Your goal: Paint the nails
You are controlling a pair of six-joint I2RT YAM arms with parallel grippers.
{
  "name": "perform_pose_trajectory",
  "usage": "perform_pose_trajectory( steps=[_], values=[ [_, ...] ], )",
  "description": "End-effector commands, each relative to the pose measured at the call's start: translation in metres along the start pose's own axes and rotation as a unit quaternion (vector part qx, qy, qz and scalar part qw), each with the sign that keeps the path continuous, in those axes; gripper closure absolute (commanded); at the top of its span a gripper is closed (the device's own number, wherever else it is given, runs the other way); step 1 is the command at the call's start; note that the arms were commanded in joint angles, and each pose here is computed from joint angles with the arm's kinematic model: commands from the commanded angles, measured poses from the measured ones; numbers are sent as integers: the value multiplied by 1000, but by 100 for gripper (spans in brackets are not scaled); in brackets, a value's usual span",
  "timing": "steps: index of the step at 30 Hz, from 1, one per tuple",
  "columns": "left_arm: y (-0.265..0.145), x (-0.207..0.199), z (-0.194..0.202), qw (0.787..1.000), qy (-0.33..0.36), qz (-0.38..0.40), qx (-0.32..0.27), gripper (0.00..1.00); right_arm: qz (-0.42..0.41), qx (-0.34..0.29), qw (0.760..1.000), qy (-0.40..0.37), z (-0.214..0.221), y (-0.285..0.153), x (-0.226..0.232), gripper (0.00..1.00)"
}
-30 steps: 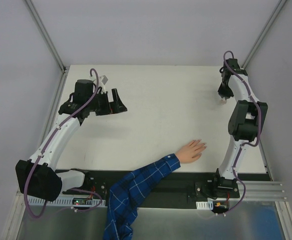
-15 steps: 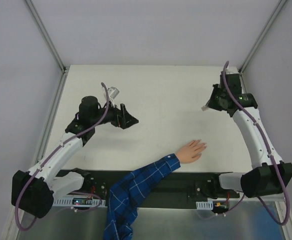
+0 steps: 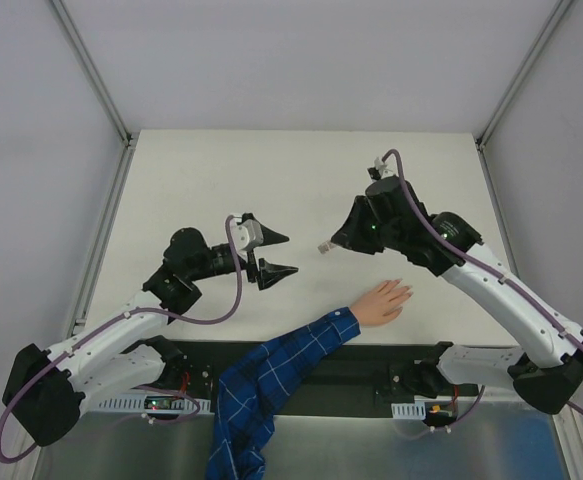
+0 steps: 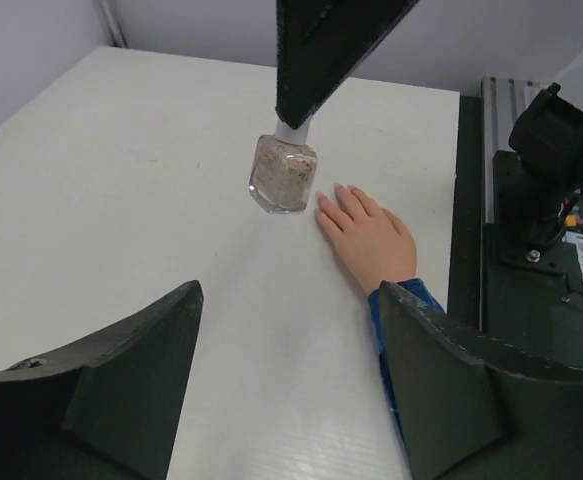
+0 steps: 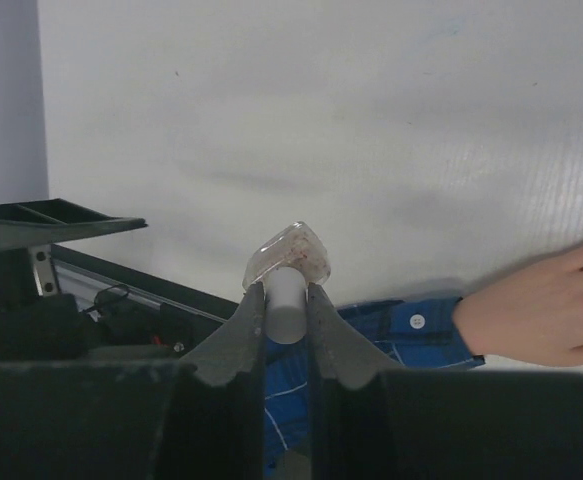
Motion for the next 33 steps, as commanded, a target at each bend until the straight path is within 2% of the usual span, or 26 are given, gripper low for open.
perform_pose_trajectory(
  steps=[1, 7, 18, 22, 23, 33],
  values=[
    [7, 1, -17, 990, 127, 32, -42, 34, -21, -32, 998, 50, -13, -17, 33, 99],
    [7, 6, -11, 989, 138, -5, -45, 44, -36, -27, 997, 70, 1, -13, 54, 99],
    [12, 7, -2, 990, 134, -16, -32, 43, -33, 2, 996, 85, 21, 4, 74, 99],
    [14, 8, 0, 990, 134, -16, -30, 46, -36, 7, 996, 84, 24, 6, 81, 99],
    [14, 8, 0, 991, 133, -15, -29, 49, -36, 7, 996, 84, 24, 5, 82, 99],
    [15, 11, 2, 991, 133, -22, -22, 55, -39, 8, 995, 89, 26, 5, 85, 99]
  ],
)
Point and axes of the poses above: each gripper's point midway between its finger pads, its own y axis out along the fingers, its own x axis along the line the jaws close on, z = x × y, the point moved 3 cm from there along -y, back along the fingers, and after that the axes turned 12 degrees about y, right-handed, at the moved point
